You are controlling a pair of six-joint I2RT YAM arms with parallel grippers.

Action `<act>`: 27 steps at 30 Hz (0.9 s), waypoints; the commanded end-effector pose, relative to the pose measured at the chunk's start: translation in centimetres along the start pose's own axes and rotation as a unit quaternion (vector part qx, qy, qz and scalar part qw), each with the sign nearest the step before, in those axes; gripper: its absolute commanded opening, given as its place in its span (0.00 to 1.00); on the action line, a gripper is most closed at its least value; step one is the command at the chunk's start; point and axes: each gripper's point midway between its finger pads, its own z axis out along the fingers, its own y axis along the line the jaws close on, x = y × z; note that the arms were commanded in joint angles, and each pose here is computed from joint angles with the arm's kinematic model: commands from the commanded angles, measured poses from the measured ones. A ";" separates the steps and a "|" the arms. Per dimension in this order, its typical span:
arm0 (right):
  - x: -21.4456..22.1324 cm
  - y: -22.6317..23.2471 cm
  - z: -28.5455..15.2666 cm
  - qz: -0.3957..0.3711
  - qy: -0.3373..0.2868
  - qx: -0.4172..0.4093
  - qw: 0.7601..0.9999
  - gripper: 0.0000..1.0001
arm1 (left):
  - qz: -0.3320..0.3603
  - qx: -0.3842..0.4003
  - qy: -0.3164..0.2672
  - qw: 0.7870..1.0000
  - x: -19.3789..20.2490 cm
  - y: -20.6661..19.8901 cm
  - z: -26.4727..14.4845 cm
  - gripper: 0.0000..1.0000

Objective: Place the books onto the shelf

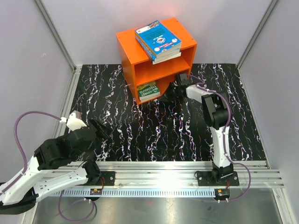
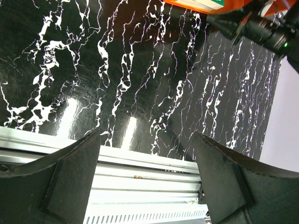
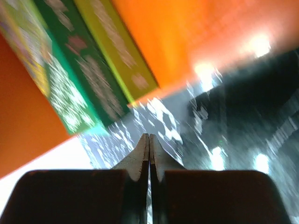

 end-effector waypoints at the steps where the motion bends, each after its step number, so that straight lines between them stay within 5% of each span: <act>1: 0.5 2.6 -3.8 -0.041 -0.023 -0.028 0.999 0.00 | -0.001 0.024 -0.028 0.999 -1.6 -1.4 -0.5 0.83; 6: 3.7 2.7 -9.0 -0.057 -0.037 -0.034 0.997 0.11 | 0.015 0.037 -0.030 0.999 -1.6 -1.9 -0.4 0.89; 7: 4.3 2.8 -9.9 -0.061 -0.039 -0.036 0.997 0.34 | 0.023 0.038 -0.031 0.999 -1.6 -1.9 -0.4 0.91; 8: 4.9 2.9 -10.8 -0.066 -0.042 -0.037 0.996 0.47 | 0.027 0.038 -0.034 0.998 -1.7 -1.9 -0.4 0.94; 11: 7.2 3.2 -15.0 -0.086 -0.058 -0.044 0.994 0.73 | 0.044 0.045 -0.050 0.997 -2.5 -2.4 -0.5 0.99; 22: 14.4 11.3 -34.9 -0.223 -0.173 -0.147 0.948 1.00 | 0.192 0.050 -0.098 0.975 -5.4 -7.5 -0.2 0.99; 27: 17.2 11.8 -42.0 -0.231 -0.248 -0.164 0.926 1.00 | 0.225 0.053 -0.130 0.964 -7.0 -10.0 0.1 0.99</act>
